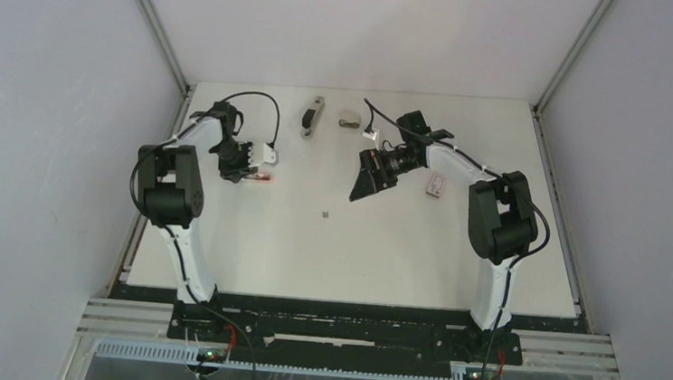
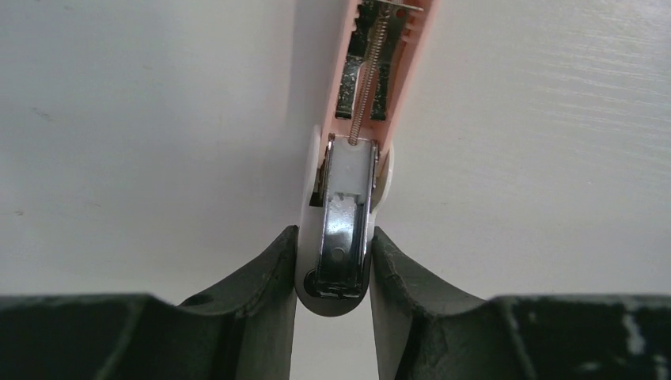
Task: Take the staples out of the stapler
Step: Place the stapler at the center of the board.
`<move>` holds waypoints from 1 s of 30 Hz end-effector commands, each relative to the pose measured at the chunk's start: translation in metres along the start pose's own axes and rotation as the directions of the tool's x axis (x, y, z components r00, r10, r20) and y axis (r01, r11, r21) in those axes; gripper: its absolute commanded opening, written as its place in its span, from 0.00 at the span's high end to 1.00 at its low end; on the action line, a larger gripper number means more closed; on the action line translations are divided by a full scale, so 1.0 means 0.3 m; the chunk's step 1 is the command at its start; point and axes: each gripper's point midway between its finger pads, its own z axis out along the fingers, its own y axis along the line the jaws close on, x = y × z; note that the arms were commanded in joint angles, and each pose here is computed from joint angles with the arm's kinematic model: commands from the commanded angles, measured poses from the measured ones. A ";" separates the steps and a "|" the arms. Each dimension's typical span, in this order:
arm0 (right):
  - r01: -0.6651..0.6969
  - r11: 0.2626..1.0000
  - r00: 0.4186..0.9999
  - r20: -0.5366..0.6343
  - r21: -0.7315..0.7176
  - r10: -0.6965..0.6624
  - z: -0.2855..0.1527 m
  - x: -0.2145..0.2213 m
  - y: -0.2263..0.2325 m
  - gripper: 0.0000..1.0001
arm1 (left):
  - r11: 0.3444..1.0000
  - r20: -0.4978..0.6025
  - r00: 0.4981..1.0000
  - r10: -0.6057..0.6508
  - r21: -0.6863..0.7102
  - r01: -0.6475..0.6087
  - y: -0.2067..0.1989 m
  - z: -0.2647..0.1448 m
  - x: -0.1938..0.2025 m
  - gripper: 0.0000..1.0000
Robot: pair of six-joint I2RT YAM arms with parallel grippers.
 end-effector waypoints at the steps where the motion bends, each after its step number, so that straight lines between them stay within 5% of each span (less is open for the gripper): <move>1: 0.060 0.998 0.998 0.029 0.002 -0.060 -0.016 -0.040 0.017 0.00 | 0.998 -0.027 0.999 0.031 -0.057 -0.033 0.065 -0.024 0.015 0.59; 12: 0.063 0.998 0.998 0.027 -0.004 -0.062 -0.013 -0.040 0.024 0.00 | 0.992 -0.076 0.997 0.031 -0.118 -0.039 0.098 -0.023 0.043 0.38; 30: 0.100 0.993 0.993 0.051 0.064 -0.103 -0.050 -0.065 0.023 0.00 | 0.979 0.004 1.000 -0.011 -0.202 0.011 0.057 -0.160 0.000 0.30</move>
